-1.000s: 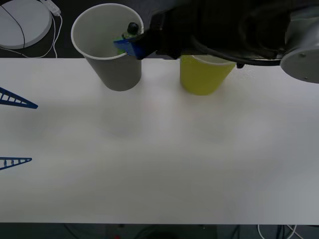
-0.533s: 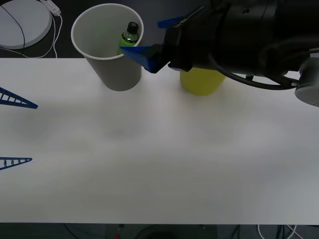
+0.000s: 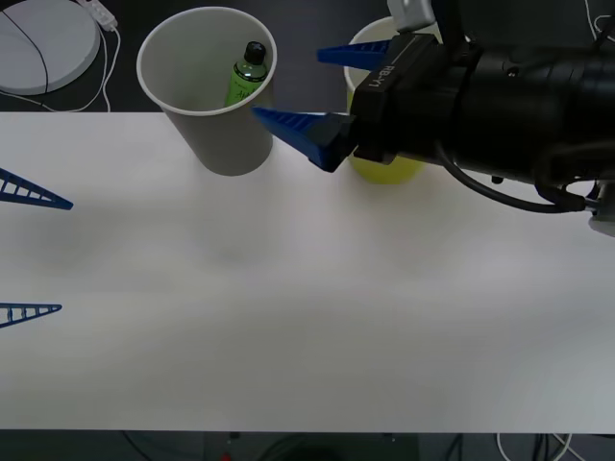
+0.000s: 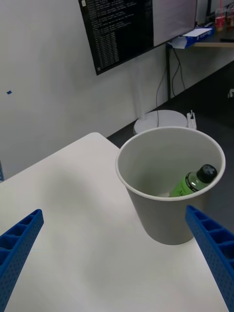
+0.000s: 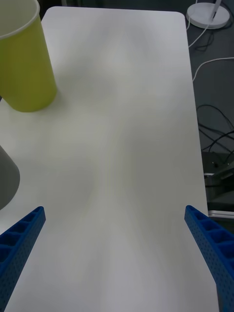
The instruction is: Put the can into the green bin and the plastic bottle into the gray bin
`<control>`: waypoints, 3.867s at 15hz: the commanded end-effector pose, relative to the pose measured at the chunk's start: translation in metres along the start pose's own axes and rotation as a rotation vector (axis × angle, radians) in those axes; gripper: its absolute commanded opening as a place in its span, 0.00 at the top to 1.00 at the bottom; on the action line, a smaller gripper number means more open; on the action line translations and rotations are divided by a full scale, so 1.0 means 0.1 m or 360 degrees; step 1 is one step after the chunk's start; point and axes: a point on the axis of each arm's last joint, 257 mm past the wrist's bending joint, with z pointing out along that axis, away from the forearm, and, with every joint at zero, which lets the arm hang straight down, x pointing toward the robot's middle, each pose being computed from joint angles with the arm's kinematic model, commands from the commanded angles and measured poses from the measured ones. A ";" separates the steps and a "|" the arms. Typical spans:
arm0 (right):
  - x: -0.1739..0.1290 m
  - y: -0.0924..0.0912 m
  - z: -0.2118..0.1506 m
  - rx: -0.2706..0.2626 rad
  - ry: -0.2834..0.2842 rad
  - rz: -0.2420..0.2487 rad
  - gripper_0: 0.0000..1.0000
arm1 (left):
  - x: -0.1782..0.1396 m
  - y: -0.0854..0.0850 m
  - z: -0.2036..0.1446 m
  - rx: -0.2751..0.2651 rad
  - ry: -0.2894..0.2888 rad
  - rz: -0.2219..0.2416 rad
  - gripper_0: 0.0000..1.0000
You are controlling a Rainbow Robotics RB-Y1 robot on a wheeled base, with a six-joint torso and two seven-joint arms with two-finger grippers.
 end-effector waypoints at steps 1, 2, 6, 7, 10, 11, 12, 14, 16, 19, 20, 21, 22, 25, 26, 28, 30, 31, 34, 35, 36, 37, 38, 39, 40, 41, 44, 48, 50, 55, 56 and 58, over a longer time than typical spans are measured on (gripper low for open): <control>0.07 0.04 -0.07 -0.0049 -0.0053 0.0008 0.00 | 0.00 0.00 0.00 0.0000 0.0000 0.0000 0.00; 0.09 0.05 -0.09 -0.0065 -0.0065 0.0017 0.00 | 0.00 0.00 0.00 0.0000 0.0000 0.0000 0.00; 0.21 0.11 -0.23 -0.0145 -0.0109 0.0036 0.00 | 0.00 0.00 0.00 0.0000 0.0000 0.0000 0.00; 0.25 0.14 -0.28 -0.0174 -0.0124 0.0032 0.00 | 0.00 0.00 0.00 0.0000 0.0000 0.0000 0.00; 0.30 0.19 -0.40 -0.0269 -0.0144 0.0041 0.00 | 0.00 0.00 0.00 0.0000 0.0000 0.0000 0.00; 0.32 0.22 -0.45 -0.0313 -0.0144 0.0061 0.00 | 0.00 0.00 0.00 0.0000 0.0000 0.0000 0.00; 0.36 0.25 -0.50 -0.0356 -0.0135 0.0081 0.00 | 0.00 0.00 0.00 0.0000 0.0000 0.0000 0.00; 0.43 0.28 -0.60 -0.0434 -0.0110 0.0084 0.00 | 0.00 0.00 0.00 0.0000 0.0000 0.0000 0.00; 0.48 0.31 -0.71 -0.0515 -0.0088 0.0100 0.00 | 0.00 0.00 0.00 0.0000 0.0000 0.0000 0.00; 0.55 0.31 -0.84 -0.0595 -0.0068 0.0036 0.00 | 0.00 0.00 0.00 0.0000 0.0000 0.0000 0.00; 0.58 0.29 -0.89 -0.0619 -0.0060 0.0030 0.00 | 0.00 0.00 0.00 0.0000 0.0000 0.0000 0.00; 0.60 0.28 -0.94 -0.0644 -0.0054 0.0021 0.00 | 0.00 0.00 0.00 0.0000 0.0000 0.0000 0.00; 0.64 0.26 -1.00 -0.0675 -0.0043 0.0003 0.00 | 0.00 0.00 0.00 0.0000 0.0000 0.0000 0.00; 0.69 0.21 -1.14 -0.0740 -0.0020 -0.0044 0.00 | 0.00 0.00 0.00 0.0000 0.0000 0.0000 0.00; 0.70 0.20 -1.17 -0.0758 -0.0017 -0.0062 0.00 | 0.00 0.00 0.00 0.0000 0.0000 0.0000 0.00; 0.70 0.15 -1.26 -0.0778 -0.0010 -0.0129 0.00 | 0.00 0.00 0.00 0.0000 0.0000 0.0000 0.00; 0.68 0.11 -1.35 -0.0791 -0.0012 -0.0193 0.00 | 0.00 0.00 0.00 0.0000 0.0000 0.0000 0.00; 0.69 0.12 -1.40 -0.0799 0.0004 -0.0179 0.00 | 0.00 0.00 0.00 0.0000 0.0000 0.0000 0.00; 0.69 0.13 -1.51 -0.0786 0.0027 -0.0170 0.00 | 0.00 0.00 0.00 0.0000 0.0000 0.0000 0.00; 0.68 0.15 -1.57 -0.0776 0.0038 -0.0173 0.00 | 0.00 0.00 0.00 0.0000 0.0000 0.0000 0.00; 0.67 0.17 -1.61 -0.0770 0.0047 -0.0167 0.00 | 0.00 0.00 0.00 0.0000 0.0000 0.0000 0.00; 0.68 0.20 -1.68 -0.0766 0.0070 -0.0155 0.00 | 0.00 0.00 0.00 0.0000 0.0000 0.0000 0.00; 0.68 0.23 -1.74 -0.0763 0.0086 -0.0150 0.00 | 0.00 0.00 0.00 0.0000 0.0000 0.0000 0.00; 0.69 0.26 -1.80 -0.0768 0.0107 -0.0154 0.00 | 0.00 0.00 0.00 0.0000 0.0000 0.0000 0.00; 0.69 0.28 -1.86 -0.0765 0.0122 -0.0156 0.00 | 0.00 0.00 0.00 0.0000 0.0000 0.0000 0.00; 0.70 0.28 -1.93 -0.0758 0.0144 -0.0165 0.00 | 0.00 0.00 0.00 0.0000 0.0000 0.0000 0.00; 0.73 0.35 -2.08 -0.0751 0.0212 -0.0187 0.00 | 0.00 0.00 0.00 0.0000 0.0000 0.0000 0.00; 0.78 0.38 -2.17 -0.0749 0.0236 -0.0334 0.00 | 0.00 0.00 0.00 0.0000 0.0000 0.0000 0.00; 0.79 0.40 -2.21 -0.0764 0.0237 -0.0378 0.00 | 0.00 0.00 0.00 0.0000 0.0000 0.0000 0.00; 0.80 0.38 -2.23 -0.0751 0.0240 -0.0399 0.00 | 0.00 0.00 0.00 0.0000 0.0000 0.0000 0.00; 0.80 0.37 -2.23 -0.0747 0.0241 -0.0405 0.00 | 0.00 0.00 0.00 0.0000 0.0000 0.0000 0.00; 0.82 0.34 -2.22 -0.0728 0.0251 -0.0421 0.00 | 0.00 0.00 0.00 0.0000 0.0000 0.0000 0.00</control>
